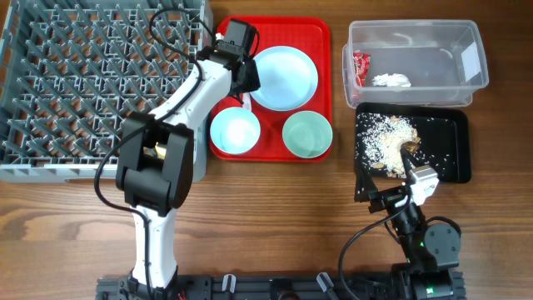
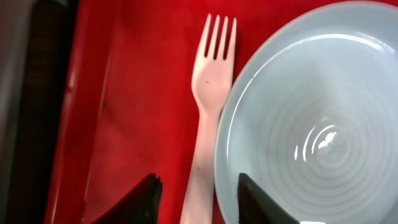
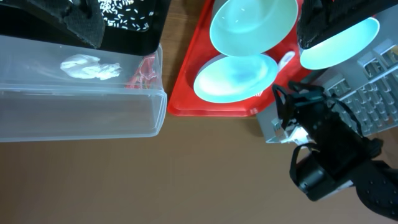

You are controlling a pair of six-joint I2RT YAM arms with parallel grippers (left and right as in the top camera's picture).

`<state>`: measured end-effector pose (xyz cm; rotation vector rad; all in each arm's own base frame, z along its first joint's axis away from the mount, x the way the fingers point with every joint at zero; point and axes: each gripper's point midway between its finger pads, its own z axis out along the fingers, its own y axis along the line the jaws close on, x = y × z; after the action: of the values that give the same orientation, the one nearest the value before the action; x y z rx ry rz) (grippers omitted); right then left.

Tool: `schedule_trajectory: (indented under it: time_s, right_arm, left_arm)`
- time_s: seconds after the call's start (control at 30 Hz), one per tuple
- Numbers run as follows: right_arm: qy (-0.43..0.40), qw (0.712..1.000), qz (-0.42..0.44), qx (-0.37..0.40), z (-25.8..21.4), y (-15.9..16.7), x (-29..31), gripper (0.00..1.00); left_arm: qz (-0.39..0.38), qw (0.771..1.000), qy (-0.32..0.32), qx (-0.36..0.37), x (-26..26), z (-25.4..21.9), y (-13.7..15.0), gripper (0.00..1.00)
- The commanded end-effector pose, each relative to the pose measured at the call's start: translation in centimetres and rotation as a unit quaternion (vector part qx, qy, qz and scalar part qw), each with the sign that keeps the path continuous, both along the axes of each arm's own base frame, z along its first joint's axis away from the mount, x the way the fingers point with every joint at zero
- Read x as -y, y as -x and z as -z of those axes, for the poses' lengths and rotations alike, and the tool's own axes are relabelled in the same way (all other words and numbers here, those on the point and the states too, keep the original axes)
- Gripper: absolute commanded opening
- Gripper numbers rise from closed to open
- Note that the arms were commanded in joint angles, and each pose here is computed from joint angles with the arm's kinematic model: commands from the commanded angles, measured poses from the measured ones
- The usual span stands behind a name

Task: Sort waste into correct bins and load items into the dishwasher rack
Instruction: 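Lower the left gripper onto the white fork and grasp it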

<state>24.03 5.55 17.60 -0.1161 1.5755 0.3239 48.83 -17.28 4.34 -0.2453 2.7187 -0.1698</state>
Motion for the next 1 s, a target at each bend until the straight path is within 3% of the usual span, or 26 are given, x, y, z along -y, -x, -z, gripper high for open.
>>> schedule_trajectory:
  time_s: [0.0, 0.57, 0.77, 0.97]
  right_arm:
    - [0.004, 1.0, 0.012, 0.008, -0.2, 0.0, 0.4, 1.0]
    - [0.004, 1.0, 0.012, 0.008, -0.2, 0.0, 0.4, 1.0]
    - [0.004, 1.0, 0.012, 0.008, -0.2, 0.0, 0.4, 1.0]
    - [0.004, 1.0, 0.012, 0.008, -0.2, 0.0, 0.4, 1.0]
  left_arm:
    - [-0.02, 0.998, -0.031, 0.044, -1.4, -3.1, -1.2, 0.27]
    - [-0.018, 0.997, -0.061, 0.045, -0.9, 0.0, -1.9, 0.16]
    - [-0.016, 0.997, -0.068, 0.027, -1.0, 1.9, -1.6, 0.17]
    - [-0.001, 0.999, -0.046, 0.027, 0.5, 2.1, -1.5, 0.15]
